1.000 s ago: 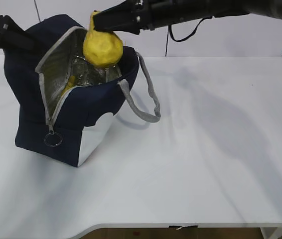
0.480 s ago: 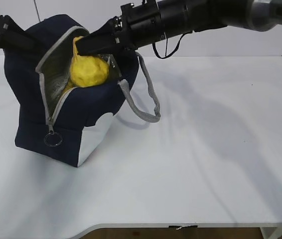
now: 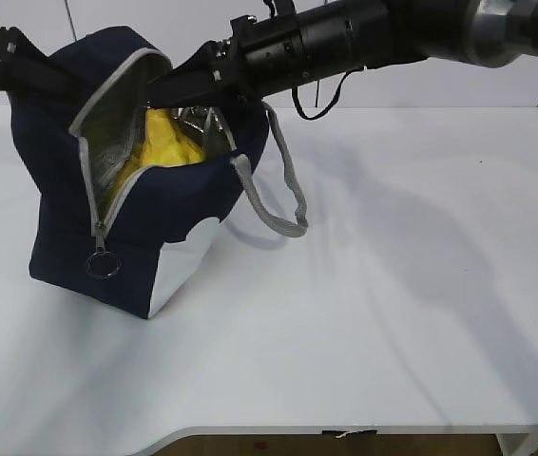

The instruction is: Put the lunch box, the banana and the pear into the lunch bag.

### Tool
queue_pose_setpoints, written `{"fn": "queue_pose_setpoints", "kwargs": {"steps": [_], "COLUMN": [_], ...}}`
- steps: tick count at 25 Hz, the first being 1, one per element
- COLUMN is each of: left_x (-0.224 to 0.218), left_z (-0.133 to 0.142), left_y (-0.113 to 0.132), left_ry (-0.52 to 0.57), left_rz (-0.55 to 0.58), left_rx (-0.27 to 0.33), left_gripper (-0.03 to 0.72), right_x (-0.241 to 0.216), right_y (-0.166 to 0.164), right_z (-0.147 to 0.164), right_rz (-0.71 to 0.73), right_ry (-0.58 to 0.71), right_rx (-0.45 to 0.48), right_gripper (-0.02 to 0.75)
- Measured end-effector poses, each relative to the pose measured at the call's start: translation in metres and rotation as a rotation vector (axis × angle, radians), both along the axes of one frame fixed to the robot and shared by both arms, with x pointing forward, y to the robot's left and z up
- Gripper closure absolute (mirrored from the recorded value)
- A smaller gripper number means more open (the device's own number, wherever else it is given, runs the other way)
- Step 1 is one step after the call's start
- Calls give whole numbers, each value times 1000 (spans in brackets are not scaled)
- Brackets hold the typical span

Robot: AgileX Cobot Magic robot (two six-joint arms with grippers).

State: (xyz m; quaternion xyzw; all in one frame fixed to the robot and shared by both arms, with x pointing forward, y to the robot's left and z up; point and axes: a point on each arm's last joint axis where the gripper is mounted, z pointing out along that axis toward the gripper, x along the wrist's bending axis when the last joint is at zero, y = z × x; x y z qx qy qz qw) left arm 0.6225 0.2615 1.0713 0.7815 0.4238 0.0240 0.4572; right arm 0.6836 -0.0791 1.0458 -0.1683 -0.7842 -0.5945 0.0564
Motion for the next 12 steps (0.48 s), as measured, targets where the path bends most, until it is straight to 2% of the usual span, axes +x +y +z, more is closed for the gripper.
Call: {"fn": "queue_pose_setpoints", "kwargs": {"steps": [5, 10, 12], "left_x": [0, 0, 0], "left_z": [0, 0, 0], "left_y": [0, 0, 0], "left_ry": [0, -1, -1], "left_rz": [2, 3, 3], "left_rx": [-7, -6, -6], "left_gripper": [690, 690, 690], "right_x": [0, -2, -2], "right_y": [0, 3, 3], "right_z": [-1, 8, 14], "right_rz": [-19, 13, 8], "right_ry": [63, 130, 161], "right_rx": [11, 141, 157], "right_gripper": [275, 274, 293]}}
